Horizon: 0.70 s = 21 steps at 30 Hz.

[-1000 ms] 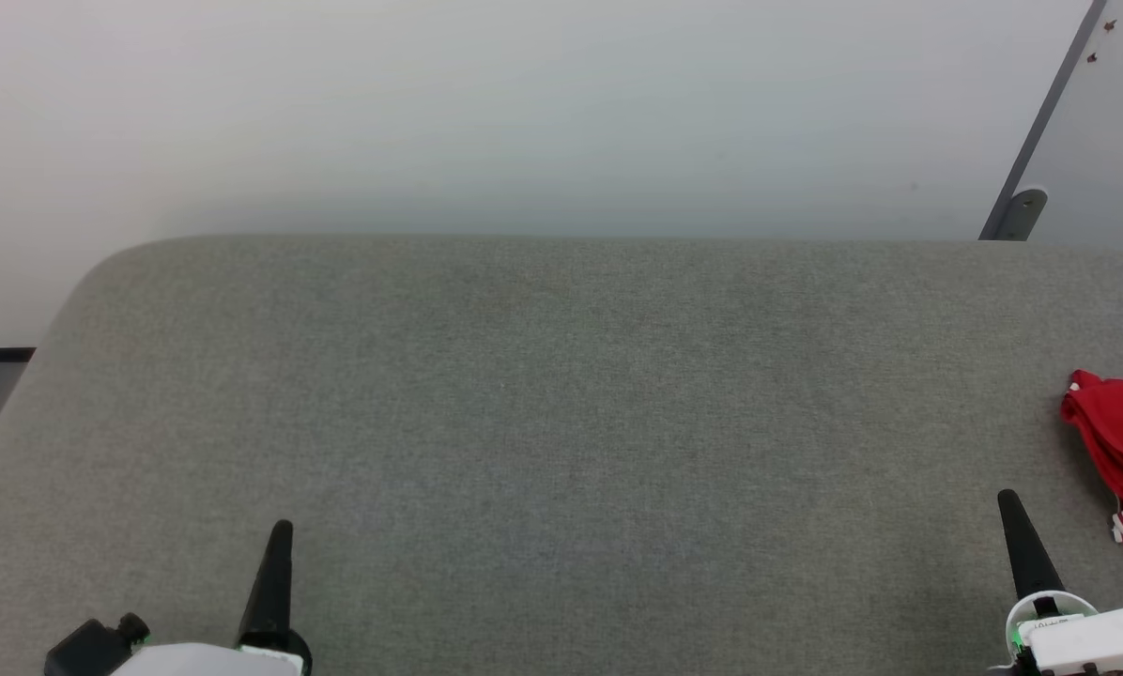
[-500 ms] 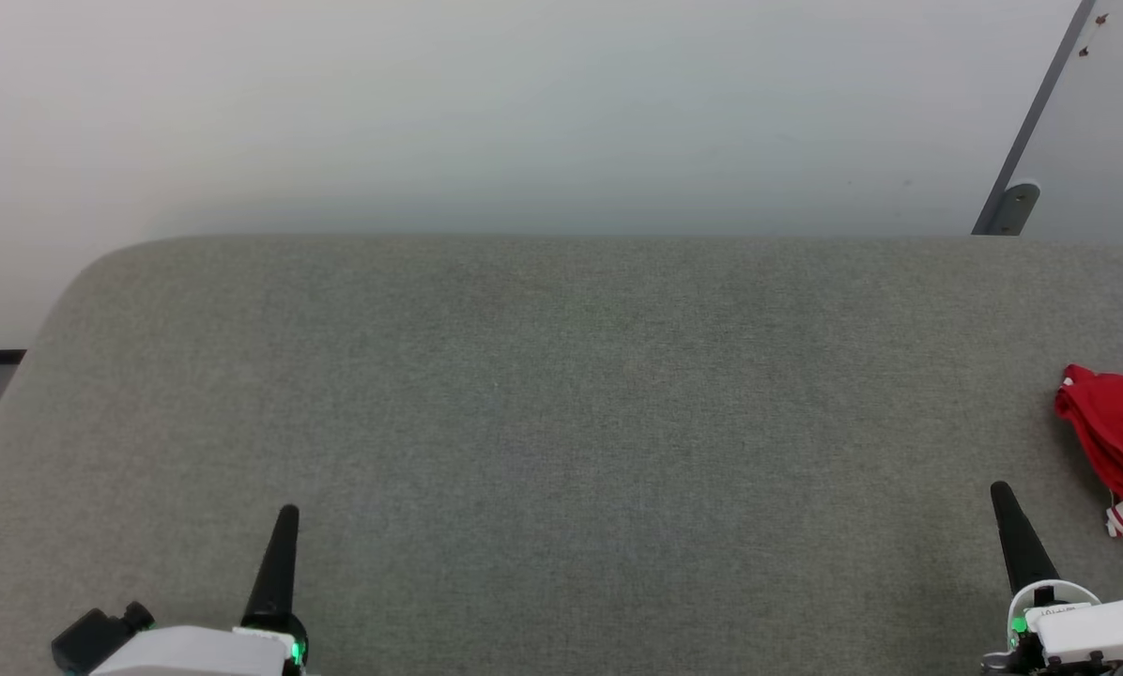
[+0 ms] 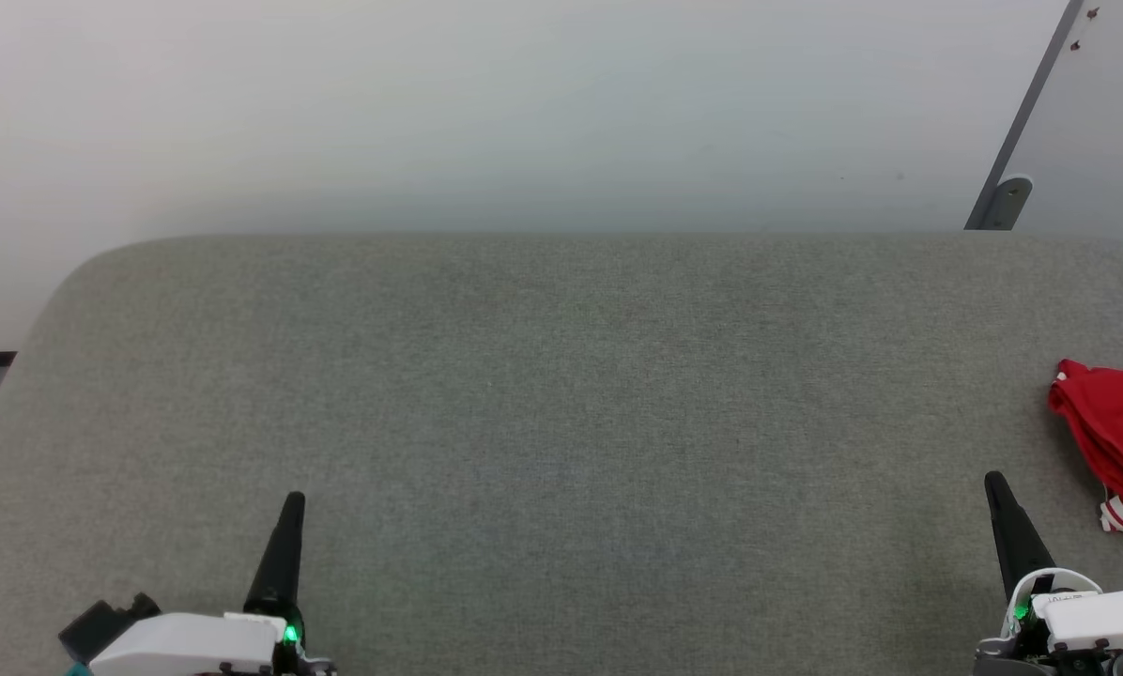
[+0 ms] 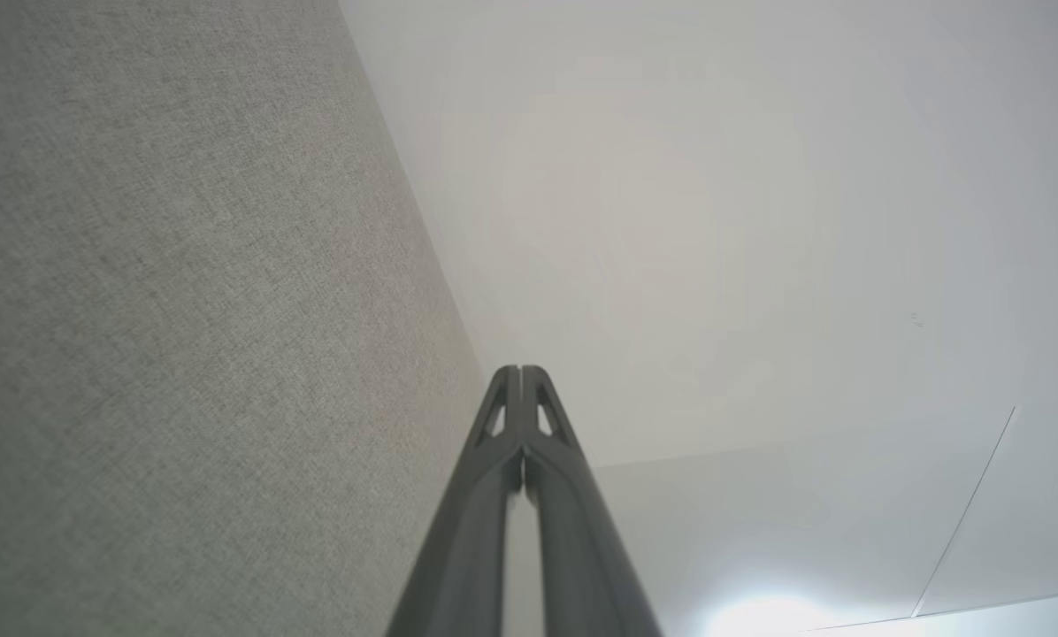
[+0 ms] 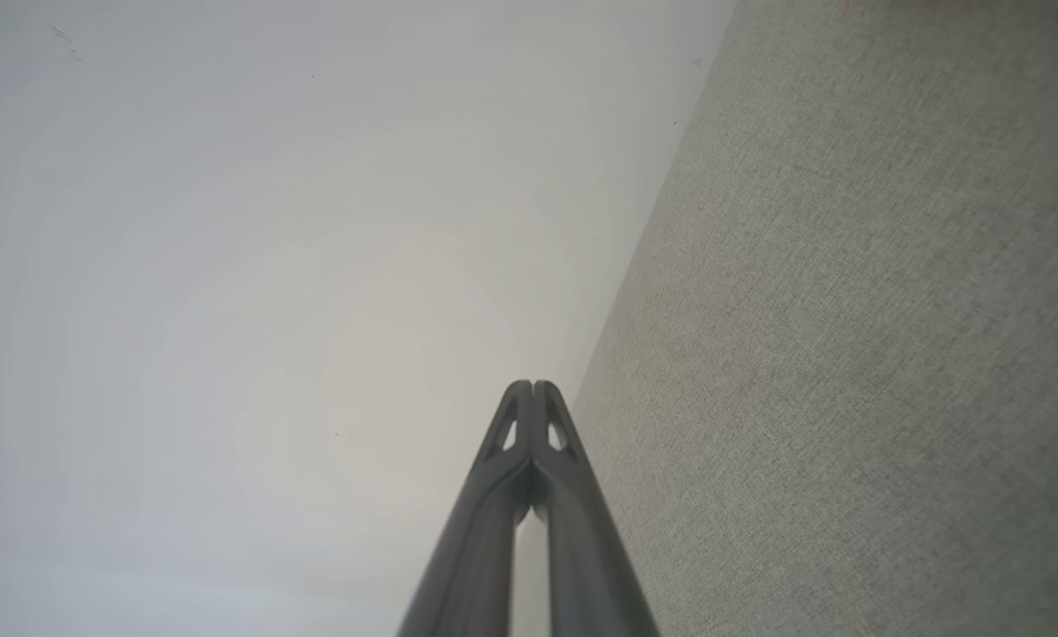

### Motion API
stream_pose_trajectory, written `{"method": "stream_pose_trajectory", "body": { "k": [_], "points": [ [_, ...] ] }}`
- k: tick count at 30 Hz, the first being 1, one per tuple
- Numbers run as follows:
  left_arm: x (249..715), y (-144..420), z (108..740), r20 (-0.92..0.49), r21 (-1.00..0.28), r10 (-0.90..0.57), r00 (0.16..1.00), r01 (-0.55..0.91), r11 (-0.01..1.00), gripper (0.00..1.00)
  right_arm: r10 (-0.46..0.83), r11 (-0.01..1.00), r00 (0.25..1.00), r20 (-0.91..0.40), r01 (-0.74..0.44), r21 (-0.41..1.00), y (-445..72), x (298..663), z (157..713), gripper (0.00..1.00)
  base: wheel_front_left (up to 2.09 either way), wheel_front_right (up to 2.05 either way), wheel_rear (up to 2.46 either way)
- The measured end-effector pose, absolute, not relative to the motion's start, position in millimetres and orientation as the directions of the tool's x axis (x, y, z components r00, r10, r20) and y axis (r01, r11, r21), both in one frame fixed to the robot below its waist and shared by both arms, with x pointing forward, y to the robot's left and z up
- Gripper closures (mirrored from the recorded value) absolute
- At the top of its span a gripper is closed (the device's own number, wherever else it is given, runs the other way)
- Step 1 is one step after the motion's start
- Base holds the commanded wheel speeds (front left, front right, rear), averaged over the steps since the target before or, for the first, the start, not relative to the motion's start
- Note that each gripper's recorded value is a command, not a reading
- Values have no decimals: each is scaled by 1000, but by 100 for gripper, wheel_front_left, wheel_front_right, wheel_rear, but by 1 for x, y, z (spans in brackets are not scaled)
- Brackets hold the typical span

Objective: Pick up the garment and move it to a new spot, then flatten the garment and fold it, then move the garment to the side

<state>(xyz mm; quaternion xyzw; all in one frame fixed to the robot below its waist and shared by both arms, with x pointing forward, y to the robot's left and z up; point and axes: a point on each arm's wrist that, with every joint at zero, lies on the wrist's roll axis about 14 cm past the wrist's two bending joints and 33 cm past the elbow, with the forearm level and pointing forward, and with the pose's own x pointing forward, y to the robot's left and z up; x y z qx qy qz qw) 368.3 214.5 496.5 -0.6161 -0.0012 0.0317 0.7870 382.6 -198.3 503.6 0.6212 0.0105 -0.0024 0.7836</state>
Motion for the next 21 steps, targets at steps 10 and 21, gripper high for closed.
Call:
{"method": "stream_pose_trajectory", "body": {
  "k": [10,21],
  "points": [
    [375,210,499,-30,-987,33,999,-35,159,100,7,153,1000,-20,18,988,-199,384,503,100,0,0,0],
    [381,205,501,-24,-996,17,1000,-25,82,100,4,80,1000,-14,14,997,-199,386,504,100,0,0,0]
  ]
}}
